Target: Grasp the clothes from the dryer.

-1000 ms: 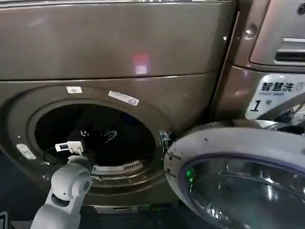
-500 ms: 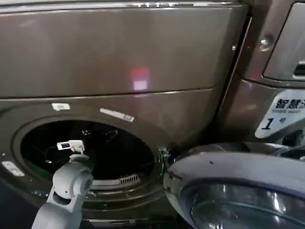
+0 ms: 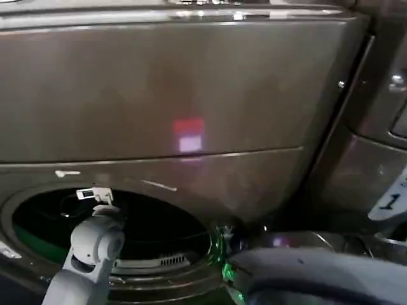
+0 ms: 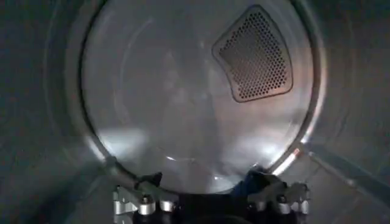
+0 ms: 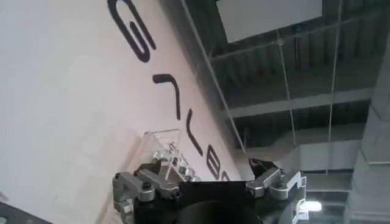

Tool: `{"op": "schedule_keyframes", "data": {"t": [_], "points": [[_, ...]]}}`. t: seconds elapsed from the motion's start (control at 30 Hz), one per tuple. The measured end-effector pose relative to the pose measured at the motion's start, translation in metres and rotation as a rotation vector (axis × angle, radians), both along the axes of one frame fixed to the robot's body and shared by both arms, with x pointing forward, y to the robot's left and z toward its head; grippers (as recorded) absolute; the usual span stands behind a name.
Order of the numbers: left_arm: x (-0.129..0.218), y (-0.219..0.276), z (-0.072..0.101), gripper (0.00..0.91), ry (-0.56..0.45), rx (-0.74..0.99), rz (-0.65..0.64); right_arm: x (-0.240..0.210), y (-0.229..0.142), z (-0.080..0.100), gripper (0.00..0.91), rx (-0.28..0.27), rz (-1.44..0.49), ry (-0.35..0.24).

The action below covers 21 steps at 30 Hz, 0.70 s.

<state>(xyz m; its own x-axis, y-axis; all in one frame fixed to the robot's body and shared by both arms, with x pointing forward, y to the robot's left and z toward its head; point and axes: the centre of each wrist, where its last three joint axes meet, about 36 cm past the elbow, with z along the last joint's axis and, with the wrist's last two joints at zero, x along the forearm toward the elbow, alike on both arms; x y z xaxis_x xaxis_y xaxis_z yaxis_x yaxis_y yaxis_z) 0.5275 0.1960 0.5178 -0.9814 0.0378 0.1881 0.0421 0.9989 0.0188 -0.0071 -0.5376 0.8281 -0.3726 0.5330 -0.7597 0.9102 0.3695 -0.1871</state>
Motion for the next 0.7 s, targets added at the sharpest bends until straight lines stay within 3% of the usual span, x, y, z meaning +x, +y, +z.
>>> {"op": "schedule_keyframes", "data": {"t": [0.7], "points": [[0.125,-0.018,-0.002,0.907,0.046,0.028,0.029,0.002,-0.004,-0.003,0.907,0.007,0.006,-0.011]]}}
